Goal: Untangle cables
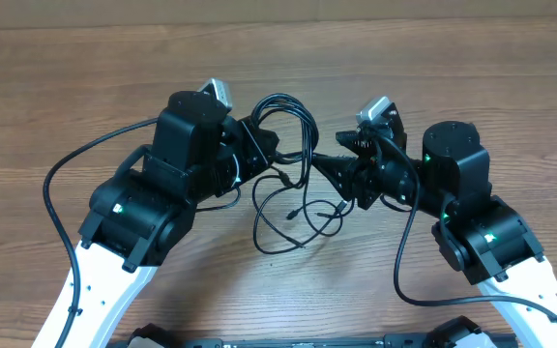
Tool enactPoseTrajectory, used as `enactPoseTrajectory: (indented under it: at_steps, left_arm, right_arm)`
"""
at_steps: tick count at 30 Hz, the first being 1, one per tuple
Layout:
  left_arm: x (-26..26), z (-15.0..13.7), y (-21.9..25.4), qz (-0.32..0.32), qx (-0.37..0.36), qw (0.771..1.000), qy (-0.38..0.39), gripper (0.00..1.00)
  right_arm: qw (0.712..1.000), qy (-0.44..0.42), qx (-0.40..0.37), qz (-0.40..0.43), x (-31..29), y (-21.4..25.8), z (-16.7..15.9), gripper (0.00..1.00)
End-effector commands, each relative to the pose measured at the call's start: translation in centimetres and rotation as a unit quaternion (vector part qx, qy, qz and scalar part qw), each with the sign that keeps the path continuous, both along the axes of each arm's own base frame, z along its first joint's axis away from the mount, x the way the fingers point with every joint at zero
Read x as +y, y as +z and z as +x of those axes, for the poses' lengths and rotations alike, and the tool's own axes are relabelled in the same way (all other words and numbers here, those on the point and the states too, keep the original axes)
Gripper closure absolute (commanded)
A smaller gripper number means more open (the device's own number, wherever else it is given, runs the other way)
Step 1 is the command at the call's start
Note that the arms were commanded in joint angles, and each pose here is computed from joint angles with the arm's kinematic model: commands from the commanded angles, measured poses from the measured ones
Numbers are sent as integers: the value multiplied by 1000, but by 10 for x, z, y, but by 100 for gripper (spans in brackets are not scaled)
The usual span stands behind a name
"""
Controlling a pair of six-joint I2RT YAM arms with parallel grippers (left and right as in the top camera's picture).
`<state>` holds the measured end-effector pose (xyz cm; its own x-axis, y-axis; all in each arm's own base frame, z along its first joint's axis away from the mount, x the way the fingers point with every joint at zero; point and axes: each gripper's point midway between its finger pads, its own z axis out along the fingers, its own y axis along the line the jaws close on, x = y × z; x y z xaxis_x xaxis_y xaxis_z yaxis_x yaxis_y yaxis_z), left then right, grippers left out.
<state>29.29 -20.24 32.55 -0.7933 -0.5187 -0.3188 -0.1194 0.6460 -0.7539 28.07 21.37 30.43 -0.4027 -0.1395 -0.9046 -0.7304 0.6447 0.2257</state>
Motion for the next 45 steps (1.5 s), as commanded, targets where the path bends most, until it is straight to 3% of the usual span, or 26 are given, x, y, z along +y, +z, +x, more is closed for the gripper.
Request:
enactPoseTrajectory:
  at_steps: [1, 14, 28, 39, 45]
  left_arm:
    - [-5, -3, 7, -4, -13, 1000, -21, 96]
    - [-9, -5, 7, 2, -20, 999, -37, 96]
    - [-23, -16, 7, 17, -36, 996, -77, 96]
    - [-11, -8, 2, 45, -42, 997, -44, 96]
    - [-8, -6, 2, 53, -48, 996, -46, 96]
  right_arm:
    - [1000, 13, -14, 14, 3, 16, -4, 44]
    - [998, 30, -4, 47, 10, 26, -9, 48]
    - [1000, -3, 11, 27, 8, 7, 11, 55]
    - [999, -3, -2, 33, 7, 15, 9, 54]
    - [998, -60, -19, 17, -9, 18, 21, 55]
